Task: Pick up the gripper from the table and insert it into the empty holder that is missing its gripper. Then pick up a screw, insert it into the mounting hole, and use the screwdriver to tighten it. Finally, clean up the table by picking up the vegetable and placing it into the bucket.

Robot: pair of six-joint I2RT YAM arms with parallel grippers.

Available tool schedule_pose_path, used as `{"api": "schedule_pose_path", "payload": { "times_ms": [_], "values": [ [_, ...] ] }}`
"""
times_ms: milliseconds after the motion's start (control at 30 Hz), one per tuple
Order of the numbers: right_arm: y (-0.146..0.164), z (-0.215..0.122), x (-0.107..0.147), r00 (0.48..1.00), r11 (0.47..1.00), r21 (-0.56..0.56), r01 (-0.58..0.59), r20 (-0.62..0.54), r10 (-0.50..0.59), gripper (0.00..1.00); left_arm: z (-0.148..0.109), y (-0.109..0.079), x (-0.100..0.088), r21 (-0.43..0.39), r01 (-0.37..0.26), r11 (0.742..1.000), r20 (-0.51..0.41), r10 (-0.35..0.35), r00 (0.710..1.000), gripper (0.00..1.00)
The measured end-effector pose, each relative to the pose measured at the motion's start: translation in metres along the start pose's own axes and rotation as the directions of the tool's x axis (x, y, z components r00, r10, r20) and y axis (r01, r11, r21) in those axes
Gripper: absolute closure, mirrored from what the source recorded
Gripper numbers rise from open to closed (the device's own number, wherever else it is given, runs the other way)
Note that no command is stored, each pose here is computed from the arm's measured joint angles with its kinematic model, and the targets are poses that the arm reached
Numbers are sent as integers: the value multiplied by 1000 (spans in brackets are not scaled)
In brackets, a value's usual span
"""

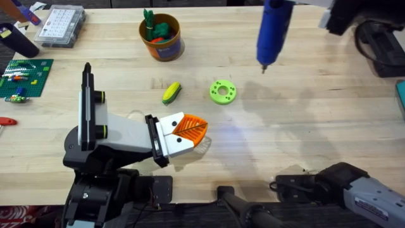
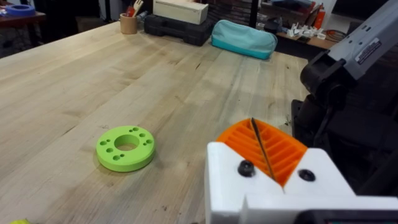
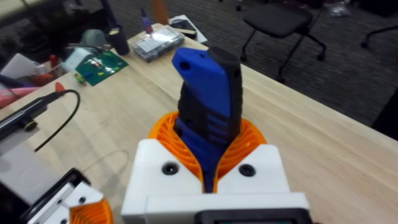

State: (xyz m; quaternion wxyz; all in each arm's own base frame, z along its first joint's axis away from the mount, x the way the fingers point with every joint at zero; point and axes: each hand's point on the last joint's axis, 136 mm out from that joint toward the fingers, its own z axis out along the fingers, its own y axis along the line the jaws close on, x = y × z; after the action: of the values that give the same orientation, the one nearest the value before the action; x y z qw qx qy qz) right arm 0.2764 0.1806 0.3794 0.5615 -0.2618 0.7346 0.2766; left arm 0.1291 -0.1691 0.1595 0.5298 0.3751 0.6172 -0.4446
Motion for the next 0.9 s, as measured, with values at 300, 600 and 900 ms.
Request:
{"api": "schedule_pose_path", "payload": {
  "times_ms": [300,600,900],
  "values": [
    [1,7,-2,1000,1000,-16,11,21,-11,952,0,0,0,1,1,1000,0,-1,1000,983],
    [23,1,-35,986,989,-126,73,158,-52,952,0,0,0,1,3,1000,-1,-3,1000,983],
    [76,-29,-106,879,892,-362,270,471,-75,952,0,-1,0,3,3,1000,-1,-3,1000,983]
  ]
}}
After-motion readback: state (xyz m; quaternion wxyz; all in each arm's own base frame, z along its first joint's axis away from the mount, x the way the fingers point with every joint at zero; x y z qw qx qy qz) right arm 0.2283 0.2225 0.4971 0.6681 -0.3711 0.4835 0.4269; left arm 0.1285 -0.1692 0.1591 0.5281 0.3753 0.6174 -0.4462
